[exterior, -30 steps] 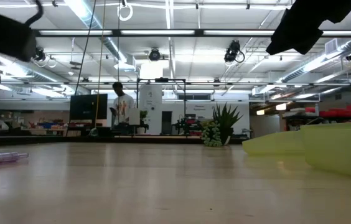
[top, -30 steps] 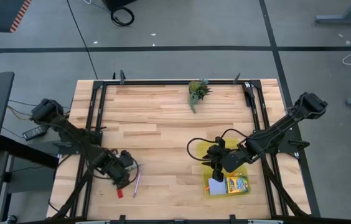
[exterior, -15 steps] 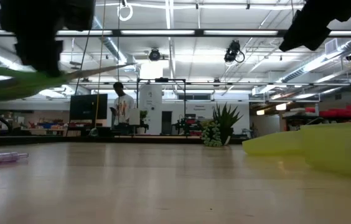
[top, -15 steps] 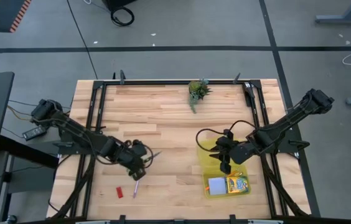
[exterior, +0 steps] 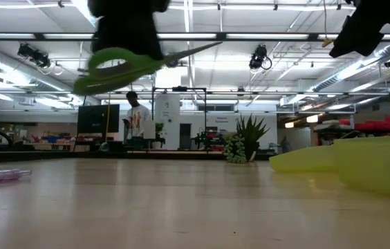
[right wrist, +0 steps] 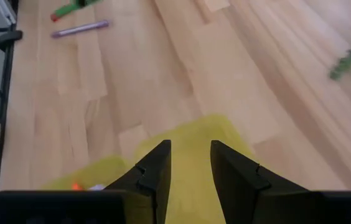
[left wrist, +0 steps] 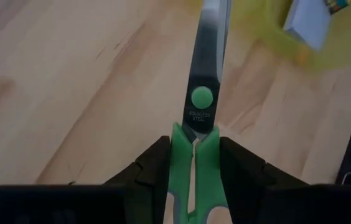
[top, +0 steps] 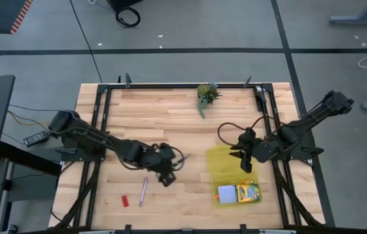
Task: Pack school essentials
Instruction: Put the green scissors into the yellow supply box
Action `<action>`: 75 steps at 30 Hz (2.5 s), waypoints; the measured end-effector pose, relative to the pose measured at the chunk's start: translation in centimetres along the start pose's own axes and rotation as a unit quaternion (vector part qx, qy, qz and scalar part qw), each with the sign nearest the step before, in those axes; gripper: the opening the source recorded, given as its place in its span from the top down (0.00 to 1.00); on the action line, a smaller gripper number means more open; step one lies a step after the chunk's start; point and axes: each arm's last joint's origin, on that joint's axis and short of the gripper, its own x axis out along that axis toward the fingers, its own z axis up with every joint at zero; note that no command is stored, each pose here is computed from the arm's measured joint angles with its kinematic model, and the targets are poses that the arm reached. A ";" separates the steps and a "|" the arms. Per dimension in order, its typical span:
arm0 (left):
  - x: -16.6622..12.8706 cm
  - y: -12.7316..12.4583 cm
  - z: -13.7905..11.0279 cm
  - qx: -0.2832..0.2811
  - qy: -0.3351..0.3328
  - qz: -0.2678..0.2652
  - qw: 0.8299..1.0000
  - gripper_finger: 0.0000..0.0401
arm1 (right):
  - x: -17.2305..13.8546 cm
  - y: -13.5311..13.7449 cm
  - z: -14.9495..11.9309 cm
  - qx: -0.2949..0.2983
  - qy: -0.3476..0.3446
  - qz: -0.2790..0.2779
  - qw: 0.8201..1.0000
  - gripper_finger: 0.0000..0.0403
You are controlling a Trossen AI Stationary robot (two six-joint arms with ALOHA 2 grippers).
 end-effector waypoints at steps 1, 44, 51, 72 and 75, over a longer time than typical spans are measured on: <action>0.4 -0.6 0.6 0.005 -0.002 -0.002 1.000 0.70 | -0.4 -0.3 0.0 0.001 -0.001 -0.003 1.000 0.70; 13.5 -10.2 12.7 -0.012 -0.107 -0.088 0.990 0.70 | -7.3 -5.2 0.2 0.027 -0.121 0.021 0.992 0.70; 14.0 -10.5 13.2 0.016 -0.141 -0.102 0.985 0.70 | -7.3 -5.2 0.3 0.031 -0.126 0.018 0.991 0.70; 17.4 -11.7 10.4 0.051 -0.111 -0.126 0.985 0.70 | -7.3 -5.2 0.4 0.038 -0.132 0.015 0.990 0.70; 17.4 -11.7 10.4 0.060 -0.112 -0.124 0.984 0.70 | -7.3 -5.2 0.4 0.039 -0.132 0.015 0.990 0.70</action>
